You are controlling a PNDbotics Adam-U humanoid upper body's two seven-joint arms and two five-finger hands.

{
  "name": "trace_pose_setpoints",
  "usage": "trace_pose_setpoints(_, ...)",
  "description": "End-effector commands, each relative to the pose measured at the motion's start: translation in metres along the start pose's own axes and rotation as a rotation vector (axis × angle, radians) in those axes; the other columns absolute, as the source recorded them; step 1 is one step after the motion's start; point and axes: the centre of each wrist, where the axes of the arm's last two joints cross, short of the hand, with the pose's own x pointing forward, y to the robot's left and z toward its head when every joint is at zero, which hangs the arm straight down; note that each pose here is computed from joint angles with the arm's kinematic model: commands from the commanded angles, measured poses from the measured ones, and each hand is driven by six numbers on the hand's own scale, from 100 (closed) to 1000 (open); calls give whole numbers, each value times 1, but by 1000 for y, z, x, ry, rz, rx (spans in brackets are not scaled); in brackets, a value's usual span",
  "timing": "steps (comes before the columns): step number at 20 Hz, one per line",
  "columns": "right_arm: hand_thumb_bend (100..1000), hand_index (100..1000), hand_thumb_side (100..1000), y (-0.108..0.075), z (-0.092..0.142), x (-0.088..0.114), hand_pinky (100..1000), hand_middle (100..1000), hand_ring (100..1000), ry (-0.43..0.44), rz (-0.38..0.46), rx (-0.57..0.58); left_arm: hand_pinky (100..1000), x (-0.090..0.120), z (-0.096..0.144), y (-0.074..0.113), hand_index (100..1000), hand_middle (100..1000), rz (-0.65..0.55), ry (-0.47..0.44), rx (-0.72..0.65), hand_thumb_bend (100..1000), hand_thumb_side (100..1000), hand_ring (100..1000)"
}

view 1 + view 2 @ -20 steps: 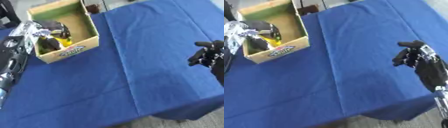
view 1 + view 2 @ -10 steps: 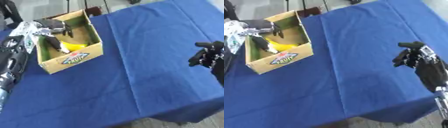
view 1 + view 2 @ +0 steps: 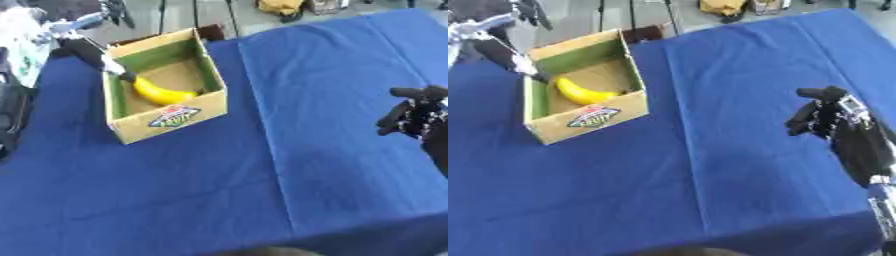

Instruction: Pick up objects on the table and place them in the box.

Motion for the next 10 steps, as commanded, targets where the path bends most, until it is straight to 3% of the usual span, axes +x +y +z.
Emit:
trace_pose_setpoints(1, 100, 834, 919, -5, 1, 5, 601, 514, 615, -13, 10, -16, 673, -8, 24, 28, 753, 682, -41, 11, 120, 930, 626, 660)
trace_pose_setpoints(8, 100, 834, 914, -6, 5, 1, 601, 515, 615, -9, -8, -42, 649, 27, 37, -10, 735, 664, 122, -4, 284, 751, 648, 622)
trace_pose_setpoints(10, 100, 834, 911, -6, 5, 2, 602, 515, 616, -12, -10, -43, 647, 42, 39, -23, 734, 664, 185, -3, 326, 657, 690, 619)
